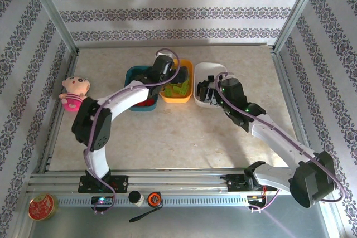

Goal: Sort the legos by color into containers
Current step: Place the lego in the container, then reset both arms

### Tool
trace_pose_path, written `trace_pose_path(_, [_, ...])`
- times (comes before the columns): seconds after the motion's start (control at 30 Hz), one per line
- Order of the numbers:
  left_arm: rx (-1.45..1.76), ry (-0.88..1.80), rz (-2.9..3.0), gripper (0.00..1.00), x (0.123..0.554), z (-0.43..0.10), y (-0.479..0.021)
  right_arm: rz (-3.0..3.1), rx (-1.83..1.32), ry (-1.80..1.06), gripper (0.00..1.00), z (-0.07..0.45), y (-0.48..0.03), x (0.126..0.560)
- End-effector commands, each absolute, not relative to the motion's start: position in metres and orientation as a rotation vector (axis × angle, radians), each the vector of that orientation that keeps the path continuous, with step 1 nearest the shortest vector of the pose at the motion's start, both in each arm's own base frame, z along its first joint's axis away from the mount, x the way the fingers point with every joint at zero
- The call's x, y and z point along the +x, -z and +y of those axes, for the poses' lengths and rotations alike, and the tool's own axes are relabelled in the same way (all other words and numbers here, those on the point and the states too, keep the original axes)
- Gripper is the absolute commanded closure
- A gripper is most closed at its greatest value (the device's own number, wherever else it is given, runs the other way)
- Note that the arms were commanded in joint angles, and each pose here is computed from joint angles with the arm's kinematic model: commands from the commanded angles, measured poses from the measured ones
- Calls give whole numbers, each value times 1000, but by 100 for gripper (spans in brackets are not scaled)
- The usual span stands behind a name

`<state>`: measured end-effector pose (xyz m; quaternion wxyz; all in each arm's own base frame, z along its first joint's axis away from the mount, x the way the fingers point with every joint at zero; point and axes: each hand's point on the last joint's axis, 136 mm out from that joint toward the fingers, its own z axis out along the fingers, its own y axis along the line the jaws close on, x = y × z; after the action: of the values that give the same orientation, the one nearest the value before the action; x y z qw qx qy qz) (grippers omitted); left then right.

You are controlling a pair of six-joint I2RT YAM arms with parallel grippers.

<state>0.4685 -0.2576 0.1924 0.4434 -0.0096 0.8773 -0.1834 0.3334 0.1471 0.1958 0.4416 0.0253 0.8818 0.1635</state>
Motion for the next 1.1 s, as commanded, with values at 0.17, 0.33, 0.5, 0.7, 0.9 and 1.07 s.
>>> trace_pose_path(0.17, [-100, 391, 1974, 0, 417, -194, -242, 2116, 125, -350, 4, 130, -203, 335])
trace_pose_path(0.33, [-98, 210, 1922, 0, 384, -148, -222, 2067, 208, -325, 2, 119, -204, 337])
trace_pose_path(0.5, [-123, 28, 1825, 1, 366, -105, -203, 1958, 261, -316, 2, 109, -209, 341])
trace_pose_path(0.7, [-153, -327, 1877, 1, 384, -26, -180, 1947, 261, -275, 2, 104, -209, 343])
trace_pose_path(0.9, [-228, -340, 2026, 1, 397, 25, -122, 1961, 269, -268, 2, 101, -201, 341])
trace_pose_path(1.07, [-151, -329, 2009, 1, 403, 24, -104, 1977, 264, -254, 2, 101, -195, 343])
